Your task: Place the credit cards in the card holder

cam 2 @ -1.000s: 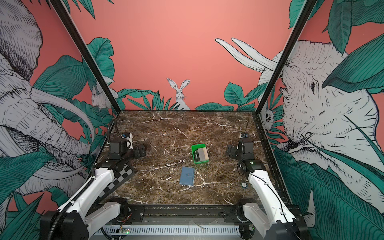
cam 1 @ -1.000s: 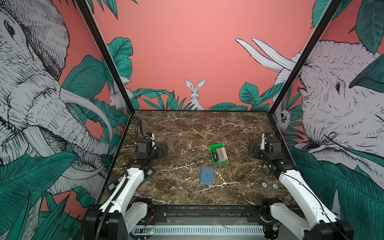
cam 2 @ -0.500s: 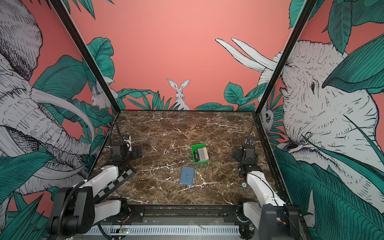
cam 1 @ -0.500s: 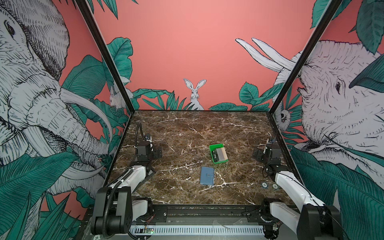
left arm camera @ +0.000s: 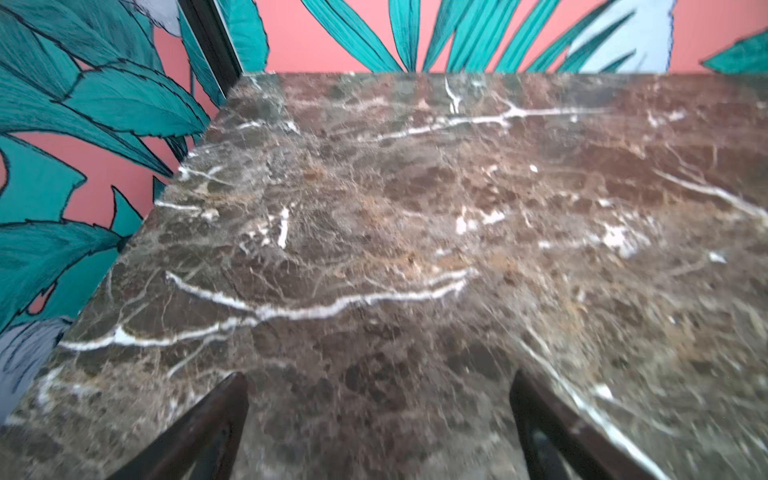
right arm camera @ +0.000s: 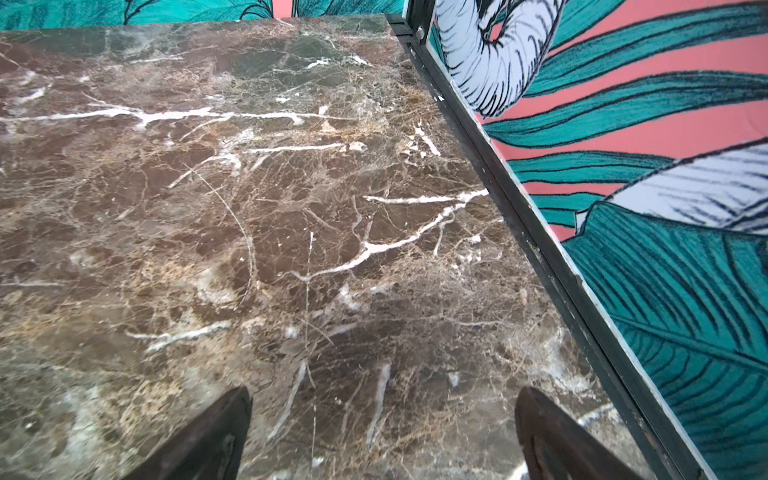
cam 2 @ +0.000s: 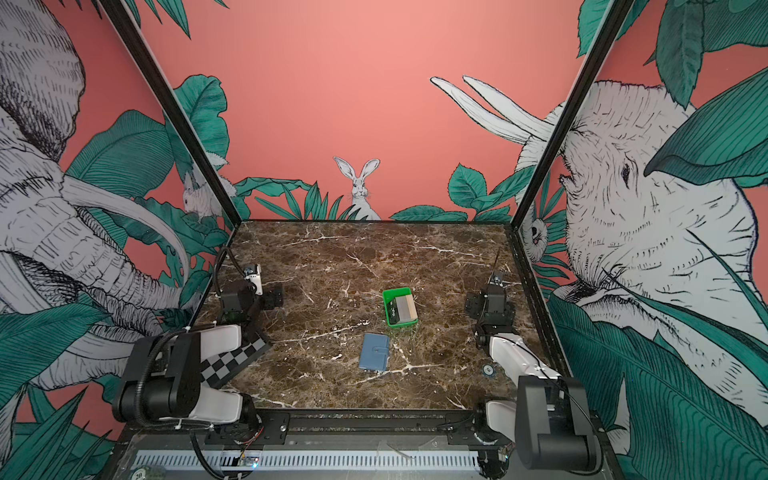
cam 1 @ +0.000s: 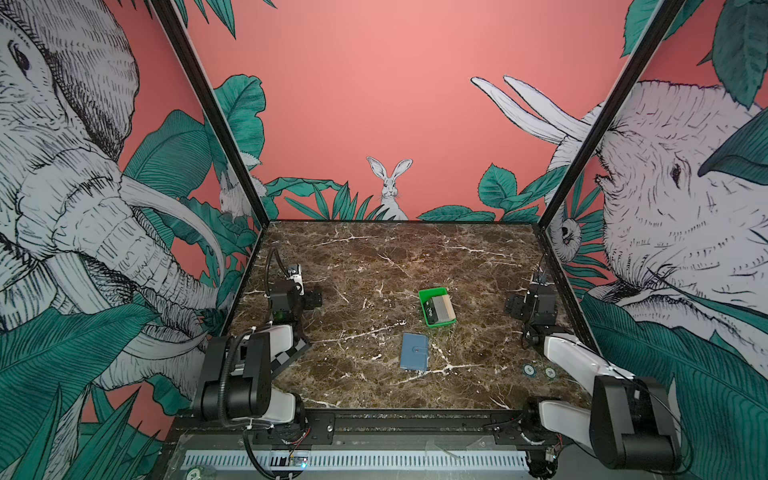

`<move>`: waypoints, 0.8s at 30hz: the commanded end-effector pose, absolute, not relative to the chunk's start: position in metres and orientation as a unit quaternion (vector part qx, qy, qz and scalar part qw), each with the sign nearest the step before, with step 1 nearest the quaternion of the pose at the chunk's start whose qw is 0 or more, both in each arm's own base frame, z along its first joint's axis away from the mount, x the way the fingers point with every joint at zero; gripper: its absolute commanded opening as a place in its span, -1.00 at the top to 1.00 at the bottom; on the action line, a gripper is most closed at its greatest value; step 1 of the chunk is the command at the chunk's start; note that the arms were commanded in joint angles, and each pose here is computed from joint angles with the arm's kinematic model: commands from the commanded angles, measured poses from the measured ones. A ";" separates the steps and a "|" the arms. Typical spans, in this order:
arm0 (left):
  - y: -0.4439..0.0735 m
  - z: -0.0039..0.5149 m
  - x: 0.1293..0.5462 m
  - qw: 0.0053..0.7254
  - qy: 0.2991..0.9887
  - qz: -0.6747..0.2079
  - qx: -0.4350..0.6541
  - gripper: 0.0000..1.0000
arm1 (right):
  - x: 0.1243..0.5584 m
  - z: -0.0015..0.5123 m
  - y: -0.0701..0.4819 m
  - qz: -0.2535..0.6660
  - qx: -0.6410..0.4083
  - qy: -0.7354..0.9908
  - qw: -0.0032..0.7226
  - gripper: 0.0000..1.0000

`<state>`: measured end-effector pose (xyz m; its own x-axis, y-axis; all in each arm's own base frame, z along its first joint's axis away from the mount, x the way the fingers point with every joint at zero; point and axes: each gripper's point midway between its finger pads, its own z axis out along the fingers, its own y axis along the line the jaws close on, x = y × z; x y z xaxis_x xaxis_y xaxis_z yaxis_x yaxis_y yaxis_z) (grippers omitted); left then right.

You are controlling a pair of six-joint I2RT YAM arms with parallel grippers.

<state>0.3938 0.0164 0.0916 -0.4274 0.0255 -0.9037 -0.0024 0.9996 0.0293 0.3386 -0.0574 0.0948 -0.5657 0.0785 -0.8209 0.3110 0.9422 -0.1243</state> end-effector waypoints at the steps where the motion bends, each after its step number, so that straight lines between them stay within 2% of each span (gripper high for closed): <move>1: 0.006 0.110 0.397 0.576 0.817 -0.009 0.029 -0.98 | 0.348 0.101 -0.061 -0.139 0.110 0.862 0.475 -0.95; 10: -0.014 0.106 0.391 0.598 0.797 -0.021 0.083 -0.98 | 0.360 0.107 -0.058 -0.132 0.099 0.846 0.507 -0.96; 12: -0.021 0.106 0.394 0.621 0.777 -0.025 0.097 -0.98 | 0.365 0.110 -0.055 -0.124 0.092 0.839 0.522 -0.96; 14: -0.014 0.098 0.392 0.590 0.803 -0.013 0.083 -0.98 | 0.371 0.111 -0.049 -0.109 0.084 0.833 0.535 -0.95; 24: -0.015 0.096 0.403 0.573 0.816 0.014 0.081 -0.98 | 0.382 0.111 -0.039 -0.087 0.064 0.814 0.571 -0.96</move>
